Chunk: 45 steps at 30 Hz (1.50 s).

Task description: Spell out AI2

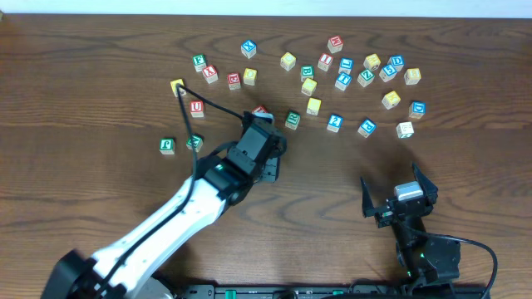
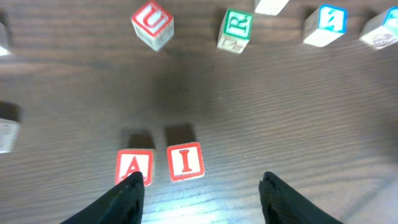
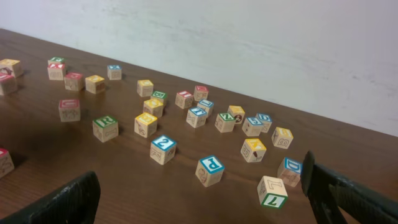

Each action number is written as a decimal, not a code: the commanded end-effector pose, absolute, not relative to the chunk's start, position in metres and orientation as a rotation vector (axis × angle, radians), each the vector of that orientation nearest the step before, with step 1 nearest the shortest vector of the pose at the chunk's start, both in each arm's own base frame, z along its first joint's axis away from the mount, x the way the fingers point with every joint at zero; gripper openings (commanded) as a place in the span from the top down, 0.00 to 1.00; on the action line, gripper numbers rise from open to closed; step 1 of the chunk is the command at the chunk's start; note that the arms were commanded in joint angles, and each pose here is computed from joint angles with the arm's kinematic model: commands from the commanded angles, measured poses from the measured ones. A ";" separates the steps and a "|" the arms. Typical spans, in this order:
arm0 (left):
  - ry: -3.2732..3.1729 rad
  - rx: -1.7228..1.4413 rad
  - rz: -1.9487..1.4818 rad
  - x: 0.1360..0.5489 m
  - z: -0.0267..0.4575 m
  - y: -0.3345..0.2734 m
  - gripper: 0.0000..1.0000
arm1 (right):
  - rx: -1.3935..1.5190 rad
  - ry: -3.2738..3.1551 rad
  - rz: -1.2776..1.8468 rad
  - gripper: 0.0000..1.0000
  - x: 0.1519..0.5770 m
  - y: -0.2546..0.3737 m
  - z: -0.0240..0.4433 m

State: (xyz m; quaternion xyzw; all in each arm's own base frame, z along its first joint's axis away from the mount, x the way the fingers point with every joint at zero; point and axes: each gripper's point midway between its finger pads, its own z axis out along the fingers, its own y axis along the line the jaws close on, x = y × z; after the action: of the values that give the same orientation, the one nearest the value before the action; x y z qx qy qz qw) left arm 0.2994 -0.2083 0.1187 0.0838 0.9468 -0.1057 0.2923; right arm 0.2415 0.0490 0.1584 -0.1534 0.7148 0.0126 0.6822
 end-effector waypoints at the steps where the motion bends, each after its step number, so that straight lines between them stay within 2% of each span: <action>1: 2.448 0.250 -0.269 0.301 0.149 -0.194 0.39 | -0.325 1.607 0.028 0.01 0.242 0.046 0.158; 12: 2.354 0.131 -0.210 0.289 0.203 -0.122 0.32 | -0.325 1.607 0.028 0.01 0.242 0.046 0.158; 26: 2.367 0.198 -0.146 0.284 0.201 -0.110 0.31 | -0.326 1.606 0.030 0.01 0.242 0.046 0.158; 32: 2.366 0.244 -0.125 0.283 0.201 -0.109 0.25 | -0.382 1.507 0.128 0.01 0.237 0.065 0.179; 39: 2.355 0.209 -0.109 0.289 0.203 -0.100 0.19 | -0.222 1.602 0.273 0.01 0.236 0.062 0.191; 45: 2.360 0.145 -0.103 0.294 0.203 -0.085 0.11 | -0.219 1.684 0.270 0.01 0.255 0.063 0.254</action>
State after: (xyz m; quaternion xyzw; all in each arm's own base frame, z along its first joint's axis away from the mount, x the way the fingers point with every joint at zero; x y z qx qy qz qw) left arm 0.2913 -0.0920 0.2001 0.0626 0.9241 -0.0438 0.3745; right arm 0.2431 0.0643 0.2058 -0.1130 0.7440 0.1106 0.6492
